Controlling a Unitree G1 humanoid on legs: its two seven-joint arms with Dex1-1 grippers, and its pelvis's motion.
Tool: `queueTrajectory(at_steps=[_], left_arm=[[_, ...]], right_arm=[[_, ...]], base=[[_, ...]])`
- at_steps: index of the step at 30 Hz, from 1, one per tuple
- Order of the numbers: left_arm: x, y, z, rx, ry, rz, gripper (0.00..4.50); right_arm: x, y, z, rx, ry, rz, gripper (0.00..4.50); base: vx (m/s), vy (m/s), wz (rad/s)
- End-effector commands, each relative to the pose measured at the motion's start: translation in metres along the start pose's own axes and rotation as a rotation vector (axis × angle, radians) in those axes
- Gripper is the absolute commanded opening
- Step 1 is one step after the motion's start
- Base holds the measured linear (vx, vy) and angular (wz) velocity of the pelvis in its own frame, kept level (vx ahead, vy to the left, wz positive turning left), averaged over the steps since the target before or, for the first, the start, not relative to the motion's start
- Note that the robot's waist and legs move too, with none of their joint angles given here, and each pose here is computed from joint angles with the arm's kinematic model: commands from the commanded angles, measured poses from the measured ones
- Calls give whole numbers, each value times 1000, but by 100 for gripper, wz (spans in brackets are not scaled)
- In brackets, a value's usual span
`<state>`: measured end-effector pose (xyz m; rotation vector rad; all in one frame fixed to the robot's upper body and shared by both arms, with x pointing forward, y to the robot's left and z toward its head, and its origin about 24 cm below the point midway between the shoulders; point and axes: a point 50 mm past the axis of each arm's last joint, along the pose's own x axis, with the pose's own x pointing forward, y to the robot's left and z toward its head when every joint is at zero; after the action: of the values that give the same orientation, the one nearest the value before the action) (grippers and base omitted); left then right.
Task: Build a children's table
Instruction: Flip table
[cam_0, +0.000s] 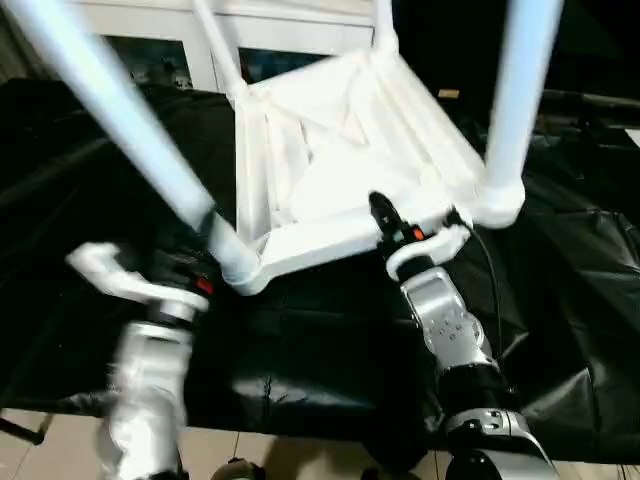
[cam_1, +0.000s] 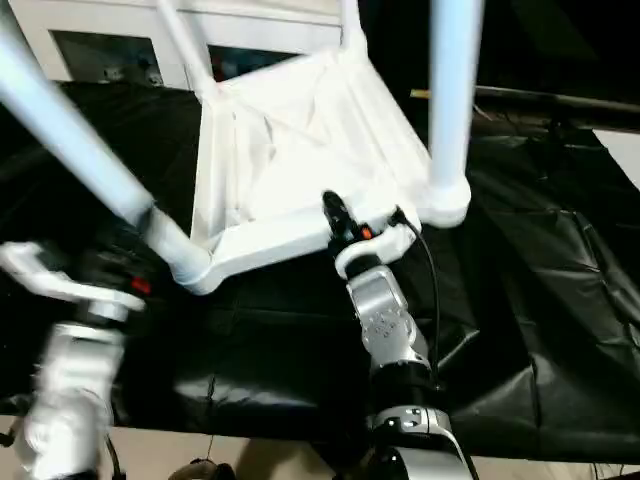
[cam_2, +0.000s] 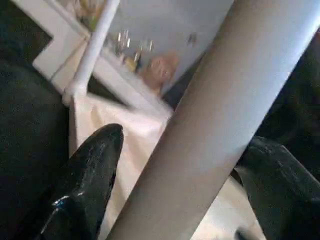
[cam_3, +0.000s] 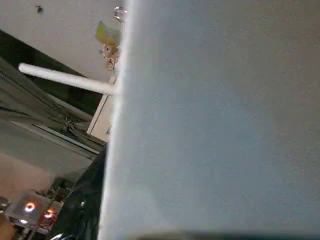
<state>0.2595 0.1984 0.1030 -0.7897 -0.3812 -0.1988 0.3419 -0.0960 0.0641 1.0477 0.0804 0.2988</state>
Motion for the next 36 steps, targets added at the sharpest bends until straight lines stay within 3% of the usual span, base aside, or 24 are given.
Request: queueTrajectory(at_steps=[1,10,14,18,21,23,24,25,26,28,30,36], left_arm=[[-14,25,78,68,-338,100,387],[-9,16,90,113,-297,-40,387],[6,10,113,232,-332,-89,387],[10,12,125,252,-358,-93,387],[12,7,133,214,-362,-155,387],[14,-3,135,179,-340,-233,387],[17,-15,136,177,-309,-311,387],[17,-15,136,177,-309,-311,387],[23,-26,141,188,-304,-372,387],[28,-29,148,208,-336,-367,387],[37,-30,170,281,-433,-319,387],[41,-29,191,333,-466,-295,387]], right_arm=[[-8,-3,29,-56,-128,3,210],[-11,-8,38,-102,-141,-12,202],[-14,-11,59,-188,-186,-40,201],[-16,-14,66,-235,-184,-54,201],[-19,-15,72,-293,-179,-54,201],[-20,-15,76,-331,-173,-55,201],[-21,-13,79,-392,-161,-60,201],[-21,-13,79,-392,-161,-60,201],[-22,-12,84,-473,-145,-79,201],[-22,-10,88,-525,-143,-92,201],[-23,-7,98,-589,-154,-130,201],[-27,-3,110,-714,-144,-171,201]], base=[[0,0,0],[0,0,0],[0,0,0],[0,0,0],[0,0,0],[0,0,0],[0,0,0],[0,0,0],[0,0,0],[0,0,0],[0,0,0],[0,0,0]])
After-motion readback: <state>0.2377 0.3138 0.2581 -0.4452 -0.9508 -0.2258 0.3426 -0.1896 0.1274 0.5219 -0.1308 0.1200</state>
